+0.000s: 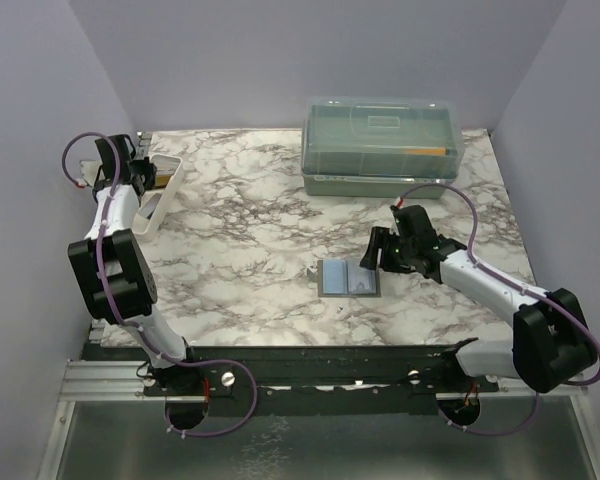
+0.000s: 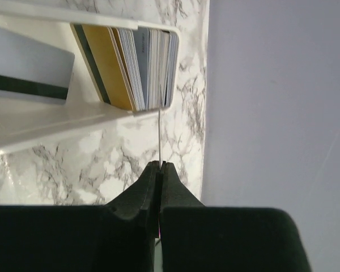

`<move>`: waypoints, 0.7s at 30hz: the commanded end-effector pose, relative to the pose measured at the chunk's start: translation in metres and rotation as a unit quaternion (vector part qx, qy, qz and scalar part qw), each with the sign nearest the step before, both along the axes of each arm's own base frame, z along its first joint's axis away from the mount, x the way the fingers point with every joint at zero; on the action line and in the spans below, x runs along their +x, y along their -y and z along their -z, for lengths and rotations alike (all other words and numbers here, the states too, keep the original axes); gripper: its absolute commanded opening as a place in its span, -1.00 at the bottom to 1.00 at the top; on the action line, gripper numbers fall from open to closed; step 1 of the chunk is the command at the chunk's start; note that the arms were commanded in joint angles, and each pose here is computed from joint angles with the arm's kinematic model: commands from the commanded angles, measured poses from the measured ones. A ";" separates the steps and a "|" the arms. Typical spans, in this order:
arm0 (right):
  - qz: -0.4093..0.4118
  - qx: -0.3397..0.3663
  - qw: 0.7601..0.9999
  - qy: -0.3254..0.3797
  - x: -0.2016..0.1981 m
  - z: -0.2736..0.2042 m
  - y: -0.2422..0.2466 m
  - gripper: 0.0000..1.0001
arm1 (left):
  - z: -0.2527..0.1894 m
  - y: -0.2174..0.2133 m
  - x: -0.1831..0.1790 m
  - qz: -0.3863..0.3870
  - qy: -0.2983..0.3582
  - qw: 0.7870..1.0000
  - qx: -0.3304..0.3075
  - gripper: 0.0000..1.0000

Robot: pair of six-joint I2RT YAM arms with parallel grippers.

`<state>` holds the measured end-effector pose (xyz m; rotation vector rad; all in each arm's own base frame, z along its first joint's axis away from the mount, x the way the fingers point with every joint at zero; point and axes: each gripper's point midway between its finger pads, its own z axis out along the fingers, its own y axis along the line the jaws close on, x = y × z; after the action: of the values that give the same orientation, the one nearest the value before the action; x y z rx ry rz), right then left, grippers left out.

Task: Put the credit cards into the card holder
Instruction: Pick up the credit card from the storage box, then insert the credit card into the card holder.

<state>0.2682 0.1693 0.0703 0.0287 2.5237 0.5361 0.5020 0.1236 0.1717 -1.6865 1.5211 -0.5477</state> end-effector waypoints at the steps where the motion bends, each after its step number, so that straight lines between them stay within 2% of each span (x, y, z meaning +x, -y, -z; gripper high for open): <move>1: 0.000 -0.006 0.999 -0.035 -0.007 0.016 0.001 0.35 | -0.018 0.064 -0.020 0.113 0.009 0.994 -0.008 -1.00; 4: -0.004 -0.010 0.999 -0.048 -0.007 0.022 0.000 0.38 | -0.021 0.131 -0.034 0.224 0.013 0.974 0.018 -1.00; 7: 0.002 -0.011 0.998 -0.064 -0.009 0.027 0.000 0.38 | -0.019 0.217 -0.059 0.367 0.020 0.929 0.050 -1.00; 10: 0.017 -0.016 0.997 -0.078 -0.012 0.034 0.003 0.34 | -0.015 0.287 -0.095 0.501 0.041 0.861 0.078 -1.00; 14: 0.039 -0.018 0.995 -0.090 -0.015 0.042 0.006 0.25 | -0.012 0.352 -0.152 0.641 0.108 0.754 0.093 -1.00; 16: 0.044 -0.019 0.994 -0.097 -0.017 0.047 0.007 0.14 | -0.003 0.377 -0.183 0.699 0.126 0.700 0.074 -1.00; 18: 0.048 -0.023 0.993 -0.107 -0.020 0.053 0.009 -0.06 | 0.009 0.397 -0.211 0.745 0.132 0.652 0.041 -1.00; 21: 0.055 -0.026 0.991 -0.115 -0.024 0.057 0.011 -0.26 | 0.024 0.422 -0.249 0.803 0.128 0.582 -0.015 -1.00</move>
<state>0.2538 0.1675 0.0283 0.1570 2.6931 0.4989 0.3030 -0.2643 0.1491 -0.0516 2.4352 -1.2737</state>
